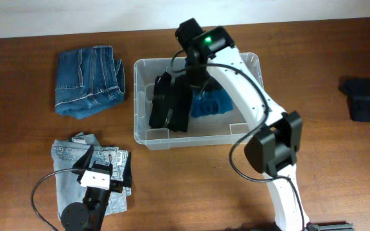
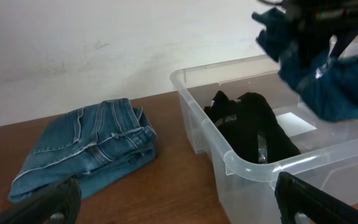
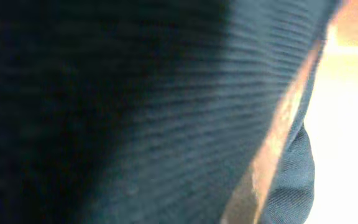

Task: Pack container
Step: 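Lift the teal garment and carry it into the container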

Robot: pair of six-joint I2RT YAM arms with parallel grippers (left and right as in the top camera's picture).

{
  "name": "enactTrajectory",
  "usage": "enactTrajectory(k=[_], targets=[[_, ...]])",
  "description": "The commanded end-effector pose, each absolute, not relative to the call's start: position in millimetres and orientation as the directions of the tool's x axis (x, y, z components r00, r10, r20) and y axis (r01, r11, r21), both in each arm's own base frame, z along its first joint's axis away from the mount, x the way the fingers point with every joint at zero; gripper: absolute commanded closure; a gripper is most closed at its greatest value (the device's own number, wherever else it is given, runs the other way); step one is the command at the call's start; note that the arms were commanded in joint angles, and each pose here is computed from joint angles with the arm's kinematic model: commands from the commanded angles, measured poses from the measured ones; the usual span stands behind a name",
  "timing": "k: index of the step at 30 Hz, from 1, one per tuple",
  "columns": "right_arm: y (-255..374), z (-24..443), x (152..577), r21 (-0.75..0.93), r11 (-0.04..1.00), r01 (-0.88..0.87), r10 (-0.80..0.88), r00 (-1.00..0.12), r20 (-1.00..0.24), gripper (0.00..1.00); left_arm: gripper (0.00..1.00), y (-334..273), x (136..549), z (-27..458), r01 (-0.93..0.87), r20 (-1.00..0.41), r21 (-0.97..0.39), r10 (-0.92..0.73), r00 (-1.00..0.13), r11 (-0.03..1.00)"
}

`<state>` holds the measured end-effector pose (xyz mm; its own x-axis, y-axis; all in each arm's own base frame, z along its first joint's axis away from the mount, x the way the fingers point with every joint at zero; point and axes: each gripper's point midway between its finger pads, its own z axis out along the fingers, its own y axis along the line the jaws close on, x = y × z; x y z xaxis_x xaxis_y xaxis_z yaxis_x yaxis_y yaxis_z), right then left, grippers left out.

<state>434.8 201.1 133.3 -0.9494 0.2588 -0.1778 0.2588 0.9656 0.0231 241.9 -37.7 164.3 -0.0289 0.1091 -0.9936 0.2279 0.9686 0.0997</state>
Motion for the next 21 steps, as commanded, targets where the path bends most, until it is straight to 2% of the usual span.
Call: enactTrajectory(k=[1, 8, 21], targets=[[217.0, 122.4, 434.1, 0.043, 0.961, 0.272, 0.275, -0.948, -0.162, 0.96, 0.01, -37.1, 242.0, 162.3, 0.228, -0.992, 0.115, 0.125, -0.027, 0.967], [234.6, 107.2, 433.1, 0.039, 0.969, 0.243, 0.247, -0.956, -0.159, 0.96, 0.01, -37.1, 242.0, 162.3, 0.228, -0.992, 0.115, 0.125, -0.027, 0.967], [216.0, 102.9, 433.1, -0.050, 0.957, 0.284, 0.271, -0.944, -0.186, 0.95, 0.01, -37.1, 242.0, 162.3, 0.228, -0.992, 0.115, 0.125, -0.027, 0.967]])
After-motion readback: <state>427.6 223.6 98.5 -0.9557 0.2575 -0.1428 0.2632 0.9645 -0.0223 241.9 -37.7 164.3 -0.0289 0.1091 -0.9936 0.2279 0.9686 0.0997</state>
